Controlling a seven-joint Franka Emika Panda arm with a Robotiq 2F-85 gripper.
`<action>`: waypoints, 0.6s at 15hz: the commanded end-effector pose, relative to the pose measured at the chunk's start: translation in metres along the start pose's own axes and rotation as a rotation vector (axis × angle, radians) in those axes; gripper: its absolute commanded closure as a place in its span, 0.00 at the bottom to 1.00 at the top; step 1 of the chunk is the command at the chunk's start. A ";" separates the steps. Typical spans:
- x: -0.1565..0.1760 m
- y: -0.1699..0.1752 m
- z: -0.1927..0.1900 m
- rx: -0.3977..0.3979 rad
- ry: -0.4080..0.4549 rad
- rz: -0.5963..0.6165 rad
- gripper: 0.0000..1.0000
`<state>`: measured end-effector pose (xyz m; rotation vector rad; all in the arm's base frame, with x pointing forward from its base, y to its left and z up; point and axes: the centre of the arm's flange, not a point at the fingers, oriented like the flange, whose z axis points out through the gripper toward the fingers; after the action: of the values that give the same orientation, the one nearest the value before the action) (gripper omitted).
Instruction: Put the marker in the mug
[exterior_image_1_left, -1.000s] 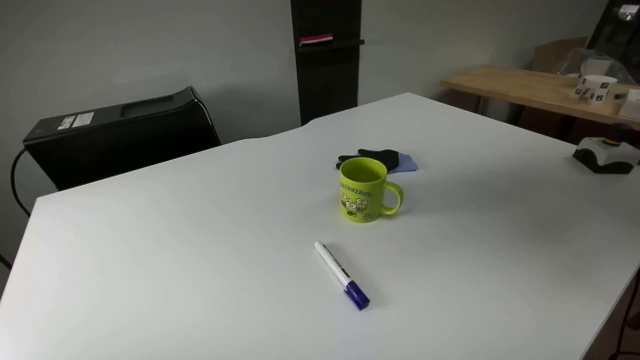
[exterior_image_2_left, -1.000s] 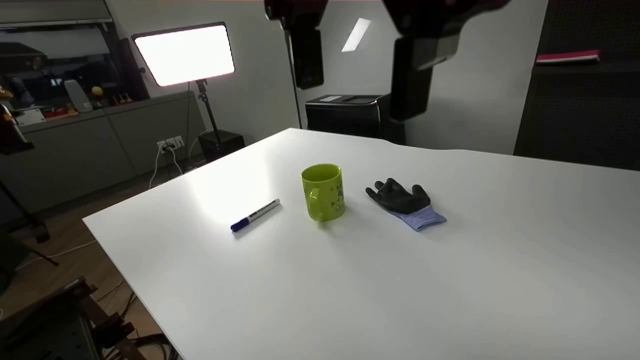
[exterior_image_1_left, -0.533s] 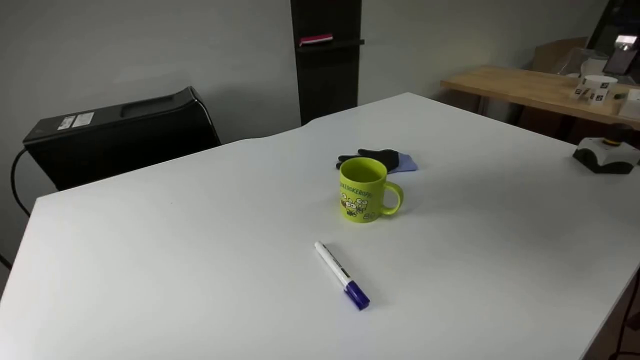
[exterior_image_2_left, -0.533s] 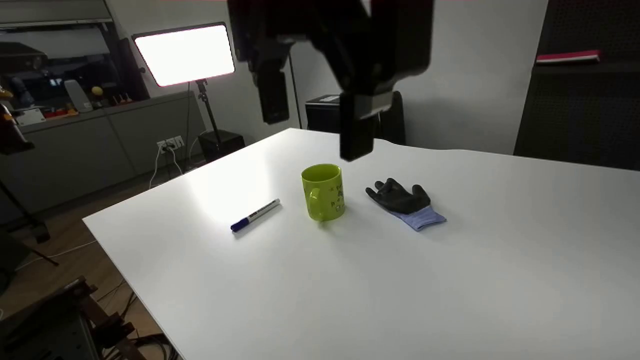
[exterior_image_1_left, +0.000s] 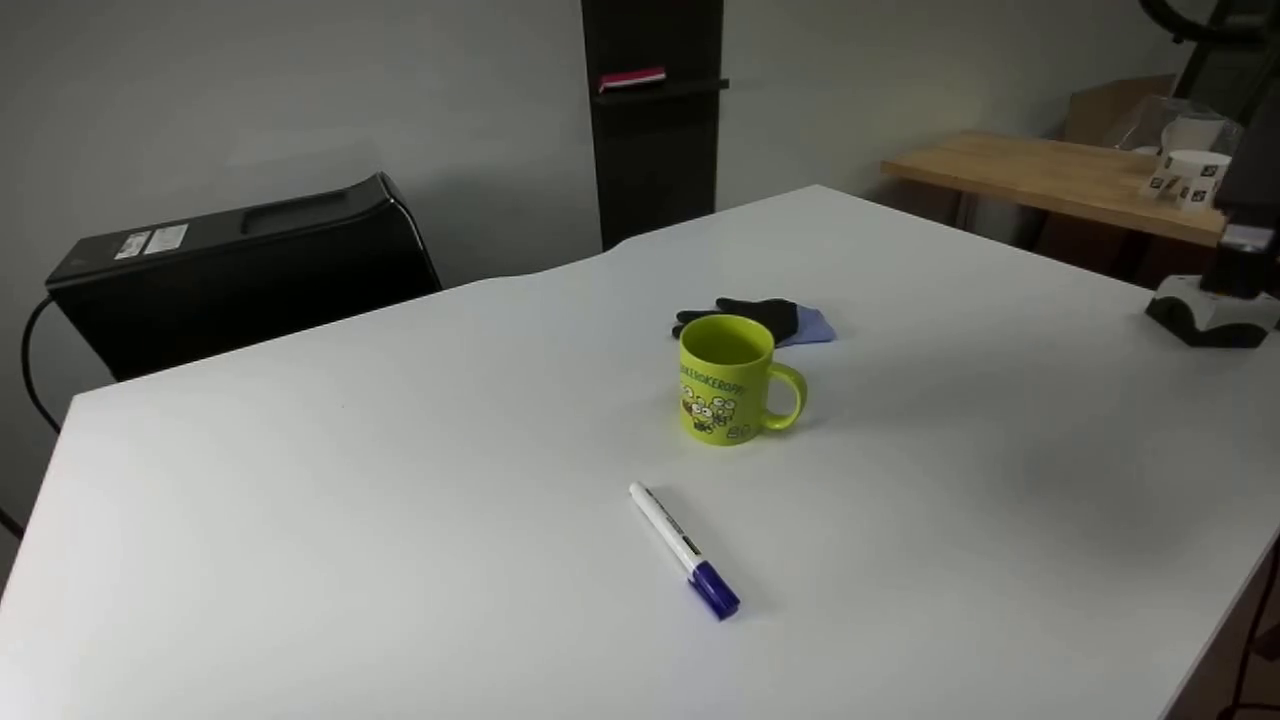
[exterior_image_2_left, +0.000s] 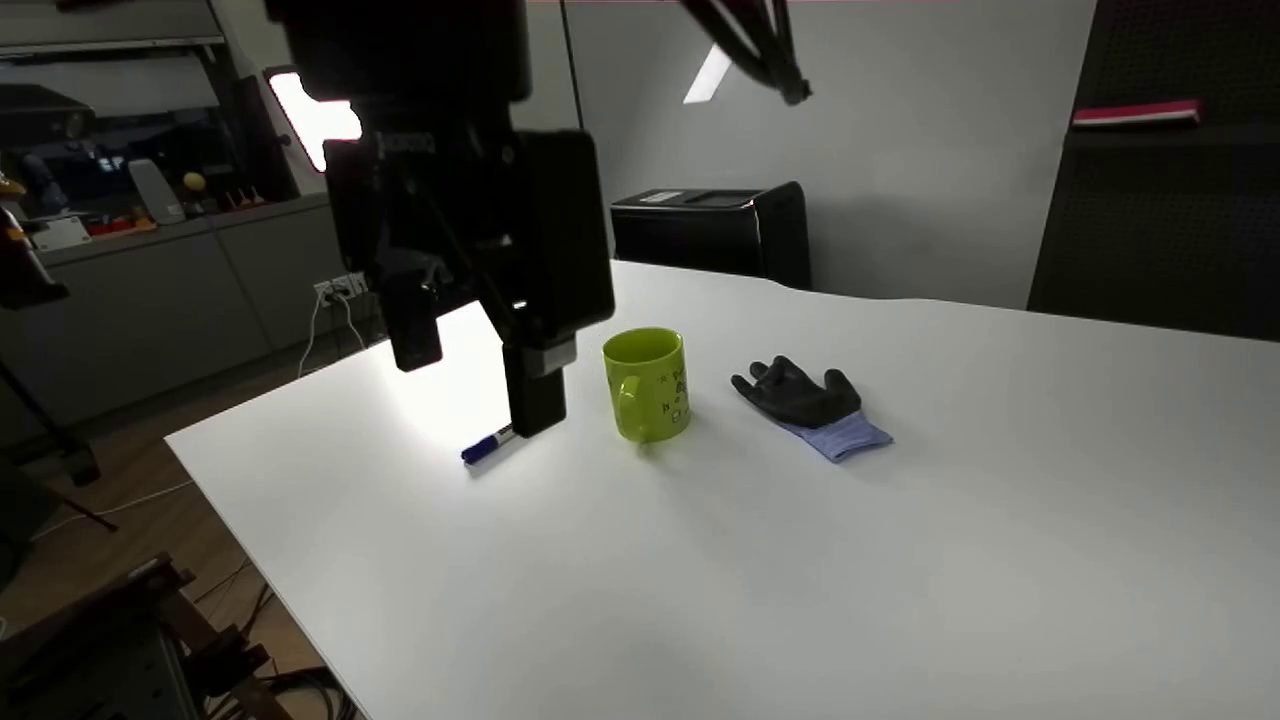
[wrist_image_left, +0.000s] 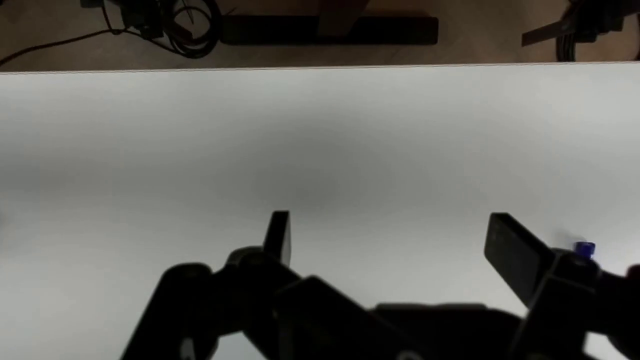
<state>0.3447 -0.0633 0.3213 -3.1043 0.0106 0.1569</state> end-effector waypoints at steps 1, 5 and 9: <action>-0.014 -0.033 0.025 0.012 -0.021 0.035 0.00; -0.014 -0.065 0.050 0.037 -0.072 0.043 0.00; -0.007 -0.105 0.076 0.047 -0.068 0.041 0.00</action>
<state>0.3524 0.0137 0.2785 -3.0509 0.0375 0.2749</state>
